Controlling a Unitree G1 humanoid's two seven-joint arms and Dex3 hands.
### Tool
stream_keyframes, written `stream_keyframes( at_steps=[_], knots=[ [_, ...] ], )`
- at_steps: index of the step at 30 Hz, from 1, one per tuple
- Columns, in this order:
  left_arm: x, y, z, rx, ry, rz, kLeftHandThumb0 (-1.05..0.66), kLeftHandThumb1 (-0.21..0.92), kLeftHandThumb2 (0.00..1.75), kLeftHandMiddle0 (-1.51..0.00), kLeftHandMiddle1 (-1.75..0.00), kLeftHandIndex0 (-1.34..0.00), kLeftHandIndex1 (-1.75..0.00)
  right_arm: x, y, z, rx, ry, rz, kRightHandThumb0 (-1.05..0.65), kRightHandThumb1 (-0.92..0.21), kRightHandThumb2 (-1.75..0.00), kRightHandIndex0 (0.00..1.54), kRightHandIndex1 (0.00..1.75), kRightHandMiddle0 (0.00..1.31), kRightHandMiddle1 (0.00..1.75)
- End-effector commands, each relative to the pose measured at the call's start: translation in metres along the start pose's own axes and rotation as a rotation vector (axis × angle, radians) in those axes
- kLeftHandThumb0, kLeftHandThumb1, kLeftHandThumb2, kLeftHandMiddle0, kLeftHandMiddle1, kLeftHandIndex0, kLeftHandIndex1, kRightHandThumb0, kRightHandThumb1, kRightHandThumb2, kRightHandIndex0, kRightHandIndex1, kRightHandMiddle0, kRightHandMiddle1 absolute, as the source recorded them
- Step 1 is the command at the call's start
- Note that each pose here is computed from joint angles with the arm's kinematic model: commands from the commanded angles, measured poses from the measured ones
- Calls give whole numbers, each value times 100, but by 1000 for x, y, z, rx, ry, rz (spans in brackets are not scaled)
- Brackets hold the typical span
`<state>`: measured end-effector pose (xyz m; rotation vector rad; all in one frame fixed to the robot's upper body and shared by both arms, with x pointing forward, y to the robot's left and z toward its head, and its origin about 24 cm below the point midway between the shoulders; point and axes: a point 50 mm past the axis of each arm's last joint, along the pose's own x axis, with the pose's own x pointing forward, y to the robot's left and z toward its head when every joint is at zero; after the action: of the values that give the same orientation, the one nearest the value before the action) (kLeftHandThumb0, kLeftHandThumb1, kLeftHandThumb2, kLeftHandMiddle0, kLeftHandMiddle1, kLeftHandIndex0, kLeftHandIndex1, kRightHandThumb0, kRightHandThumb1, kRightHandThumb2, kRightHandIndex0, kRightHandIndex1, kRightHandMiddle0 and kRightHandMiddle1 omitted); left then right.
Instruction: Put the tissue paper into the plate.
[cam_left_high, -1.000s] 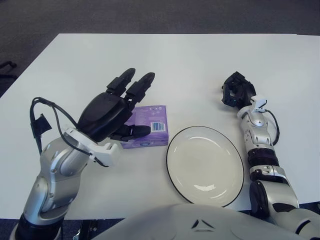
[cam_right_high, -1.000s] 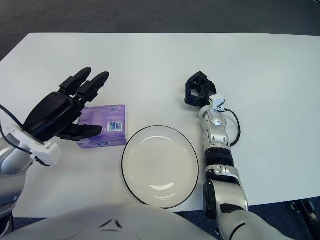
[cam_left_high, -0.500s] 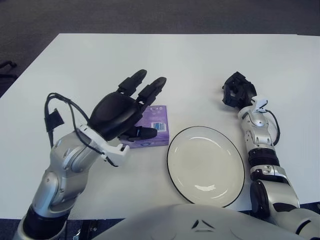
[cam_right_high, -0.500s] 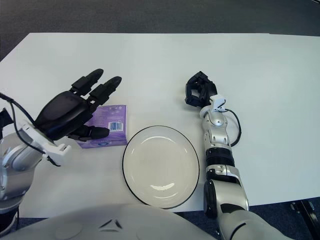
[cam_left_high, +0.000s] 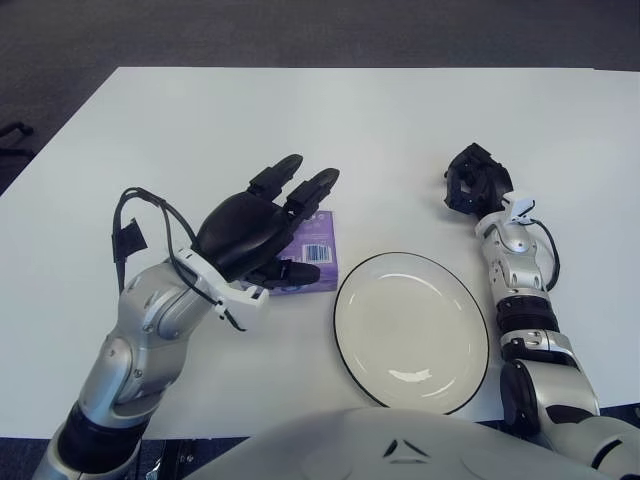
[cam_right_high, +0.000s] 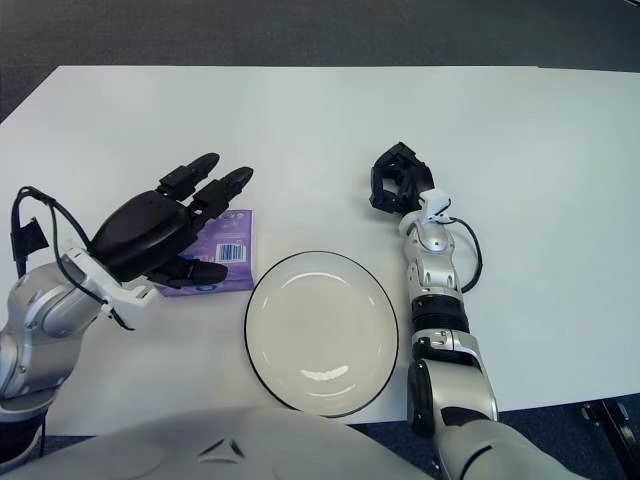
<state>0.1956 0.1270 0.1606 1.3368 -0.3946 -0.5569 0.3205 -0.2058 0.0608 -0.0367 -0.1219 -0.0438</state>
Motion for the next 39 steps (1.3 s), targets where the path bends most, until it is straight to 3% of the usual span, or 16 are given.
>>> stream_keyframes(
  at_steps=[1,13,32,39],
  knots=[
    [3,-6,-2,-34,3,-55,-105,92,63,0,0,0,-5,-39,-1,-57,39,232,-34,-43,-47,-113,128,175,49,175],
    [9,-15,-10,-104,54,-187,-105,92,76,-2,-1,0,-7,-40,-1,-56,37,231,-32,-43,-47,-112,128,175,49,175],
    [12,-30,-18,-229,144,-303,-105,92,79,-1,0,0,-6,-41,-2,-55,39,233,-33,-43,-48,-111,126,175,49,175],
    [14,-40,-24,-232,193,-321,-105,92,78,-3,-1,0,-13,-41,-2,-54,34,228,-36,-43,-49,-111,126,175,48,175]
  ],
)
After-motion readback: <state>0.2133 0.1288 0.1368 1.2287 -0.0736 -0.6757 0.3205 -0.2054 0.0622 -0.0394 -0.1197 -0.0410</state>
